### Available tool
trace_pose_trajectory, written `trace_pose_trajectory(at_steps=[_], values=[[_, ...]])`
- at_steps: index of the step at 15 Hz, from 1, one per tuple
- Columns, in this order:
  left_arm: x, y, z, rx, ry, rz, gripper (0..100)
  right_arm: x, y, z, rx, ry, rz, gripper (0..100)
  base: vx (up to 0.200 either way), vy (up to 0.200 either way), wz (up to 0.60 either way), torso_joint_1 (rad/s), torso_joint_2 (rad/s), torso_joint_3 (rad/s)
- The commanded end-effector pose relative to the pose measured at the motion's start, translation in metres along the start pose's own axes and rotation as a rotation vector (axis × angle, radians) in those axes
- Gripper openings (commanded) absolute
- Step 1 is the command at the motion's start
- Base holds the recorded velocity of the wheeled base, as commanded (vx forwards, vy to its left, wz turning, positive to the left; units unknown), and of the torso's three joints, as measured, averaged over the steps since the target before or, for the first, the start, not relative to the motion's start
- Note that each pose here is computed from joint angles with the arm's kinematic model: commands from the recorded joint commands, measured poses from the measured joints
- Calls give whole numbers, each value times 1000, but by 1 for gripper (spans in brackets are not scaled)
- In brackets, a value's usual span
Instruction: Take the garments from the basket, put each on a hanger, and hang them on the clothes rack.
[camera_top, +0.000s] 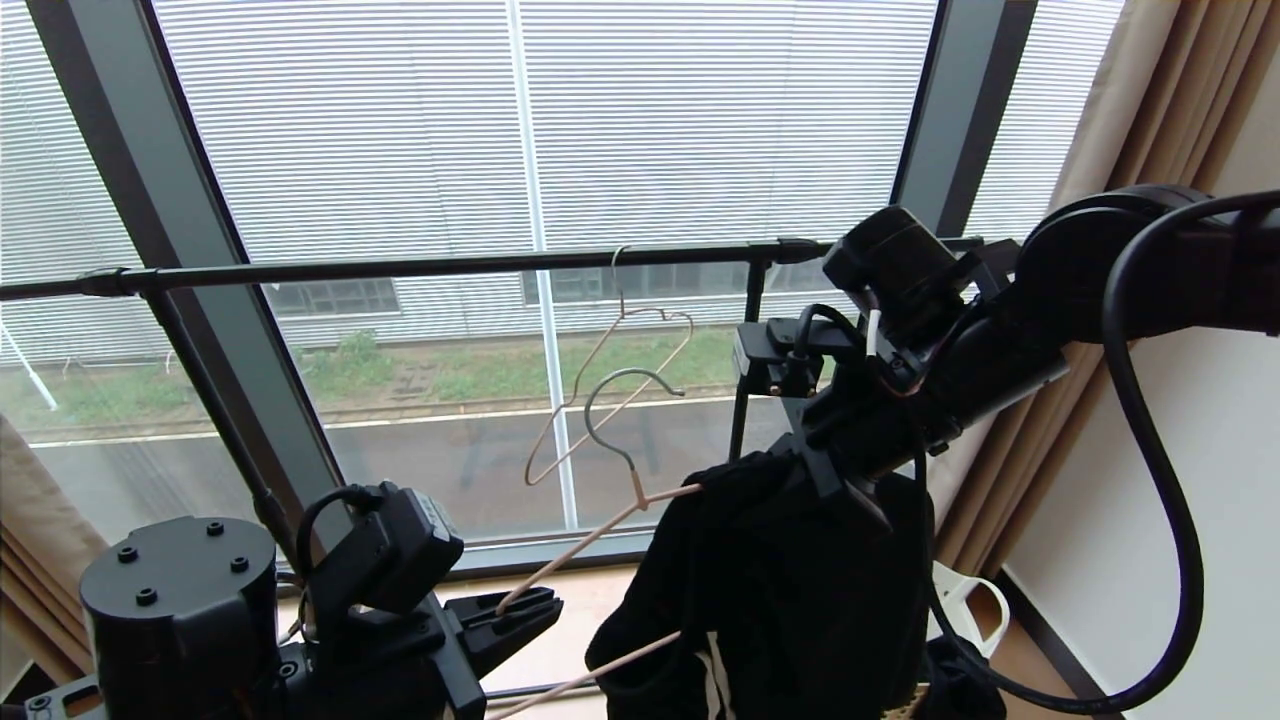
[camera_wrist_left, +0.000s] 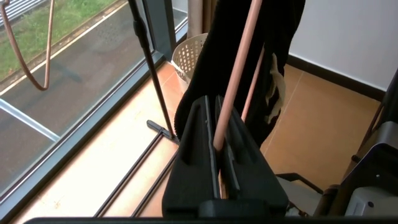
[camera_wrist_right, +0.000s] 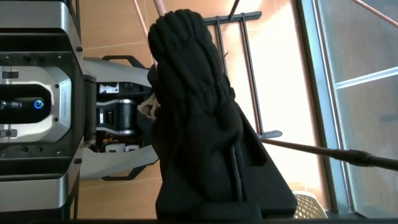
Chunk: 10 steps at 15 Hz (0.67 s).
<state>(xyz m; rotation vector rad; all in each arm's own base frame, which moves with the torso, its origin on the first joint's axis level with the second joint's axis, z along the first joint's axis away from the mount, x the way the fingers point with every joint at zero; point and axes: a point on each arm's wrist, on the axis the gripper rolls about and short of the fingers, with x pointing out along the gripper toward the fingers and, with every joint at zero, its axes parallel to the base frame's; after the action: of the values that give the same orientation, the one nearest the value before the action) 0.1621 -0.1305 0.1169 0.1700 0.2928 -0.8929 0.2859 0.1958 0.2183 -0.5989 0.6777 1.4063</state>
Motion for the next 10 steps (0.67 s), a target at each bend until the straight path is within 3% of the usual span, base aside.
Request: trace_pose_trajectory(at_steps=[1, 5, 10], values=[[2, 1, -2, -2, 15, 0, 100, -2, 3, -1, -1, -1, -1, 0, 0, 0, 0, 0, 0, 0], [0, 0, -2, -3, 11, 2, 100, -7, 9, -3, -1, -1, -1, 0, 0, 0, 0, 0, 0, 0], [-37, 10, 10, -13, -113, 68, 100, -19, 10, -11, 23, -2, -24, 0, 0, 0, 0, 0, 0, 0]])
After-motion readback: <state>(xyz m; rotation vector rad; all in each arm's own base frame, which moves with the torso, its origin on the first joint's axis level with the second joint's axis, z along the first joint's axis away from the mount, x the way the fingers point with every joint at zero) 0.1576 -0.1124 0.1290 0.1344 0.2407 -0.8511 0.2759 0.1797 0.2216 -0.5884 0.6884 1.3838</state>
